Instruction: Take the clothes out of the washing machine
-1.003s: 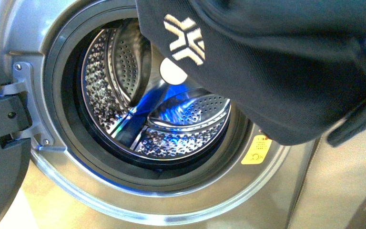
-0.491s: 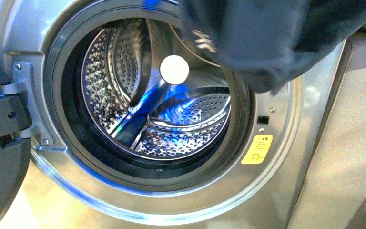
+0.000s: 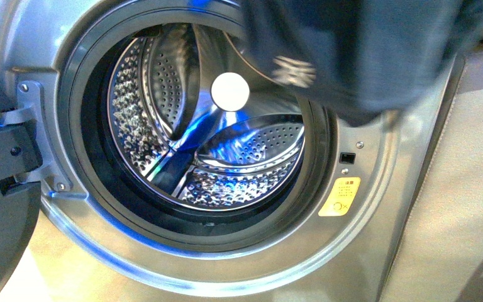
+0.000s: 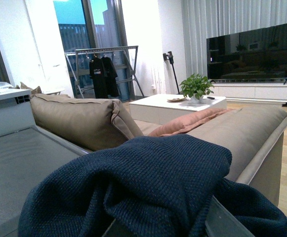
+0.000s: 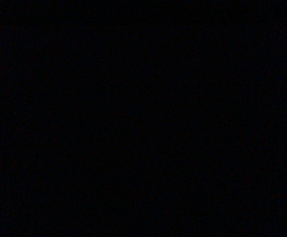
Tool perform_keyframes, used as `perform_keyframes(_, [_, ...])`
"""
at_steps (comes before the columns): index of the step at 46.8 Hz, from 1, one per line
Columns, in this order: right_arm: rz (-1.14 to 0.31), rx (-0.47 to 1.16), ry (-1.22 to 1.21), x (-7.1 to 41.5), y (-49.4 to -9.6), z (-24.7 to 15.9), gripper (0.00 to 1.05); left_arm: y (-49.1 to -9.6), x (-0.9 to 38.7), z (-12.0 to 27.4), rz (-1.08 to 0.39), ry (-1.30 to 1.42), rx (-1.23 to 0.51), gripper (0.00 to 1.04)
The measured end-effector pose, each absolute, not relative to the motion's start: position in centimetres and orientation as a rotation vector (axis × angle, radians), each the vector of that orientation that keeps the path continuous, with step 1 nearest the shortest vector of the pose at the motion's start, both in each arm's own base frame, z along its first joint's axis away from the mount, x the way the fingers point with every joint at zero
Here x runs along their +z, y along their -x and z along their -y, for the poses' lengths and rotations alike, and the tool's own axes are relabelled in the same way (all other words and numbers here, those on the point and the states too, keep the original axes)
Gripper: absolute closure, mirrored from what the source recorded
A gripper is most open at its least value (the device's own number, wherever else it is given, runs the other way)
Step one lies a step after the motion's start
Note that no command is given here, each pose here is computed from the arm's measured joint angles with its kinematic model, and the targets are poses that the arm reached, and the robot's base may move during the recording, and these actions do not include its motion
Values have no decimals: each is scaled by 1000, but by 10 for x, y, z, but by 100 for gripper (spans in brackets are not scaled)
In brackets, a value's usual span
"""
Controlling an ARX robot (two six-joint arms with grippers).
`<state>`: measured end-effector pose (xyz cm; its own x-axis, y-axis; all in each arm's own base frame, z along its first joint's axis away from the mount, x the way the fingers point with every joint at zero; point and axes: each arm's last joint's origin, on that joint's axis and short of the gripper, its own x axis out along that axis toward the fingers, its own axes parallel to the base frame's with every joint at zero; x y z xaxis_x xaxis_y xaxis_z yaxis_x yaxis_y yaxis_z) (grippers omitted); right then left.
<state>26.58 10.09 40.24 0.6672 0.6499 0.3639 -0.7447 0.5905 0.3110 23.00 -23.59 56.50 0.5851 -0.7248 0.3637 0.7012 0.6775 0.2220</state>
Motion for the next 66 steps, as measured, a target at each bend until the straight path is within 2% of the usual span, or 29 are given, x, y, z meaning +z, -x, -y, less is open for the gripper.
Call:
perform_keyframes(4, [226, 801, -460, 403, -268, -101, 9, -230, 565, 236, 450, -57, -830, 98])
perform_keyframes(19, [278, 639, -449, 406, -276, -81, 54, -230, 565, 236, 450, -58, -830, 97])
perform_keyframes(31, [321, 534, -465, 402, -277, -51, 87, -230, 566, 236, 454, -58, -834, 61])
perform_keyframes(34, [330, 513, -468, 402, -274, -43, 93, -230, 566, 236, 454, -58, -836, 52])
perform_keyframes(36, [340, 502, -470, 403, -271, -38, 94, -230, 566, 236, 455, -58, -838, 47])
perform_keyframes(42, [415, 457, -465, 415, -252, -8, 95, -229, 566, 236, 456, -58, -842, 18])
perform_keyframes(46, [460, 433, -454, 424, -240, 11, 95, -229, 566, 236, 456, -59, -842, 5])
perform_keyframes(55, [512, 387, -419, 437, -216, 47, 95, -229, 566, 236, 456, -58, -842, 7])
perform_keyframes(66, [570, 254, -363, 451, -184, 110, 95, -229, 566, 236, 457, -58, -842, 7])
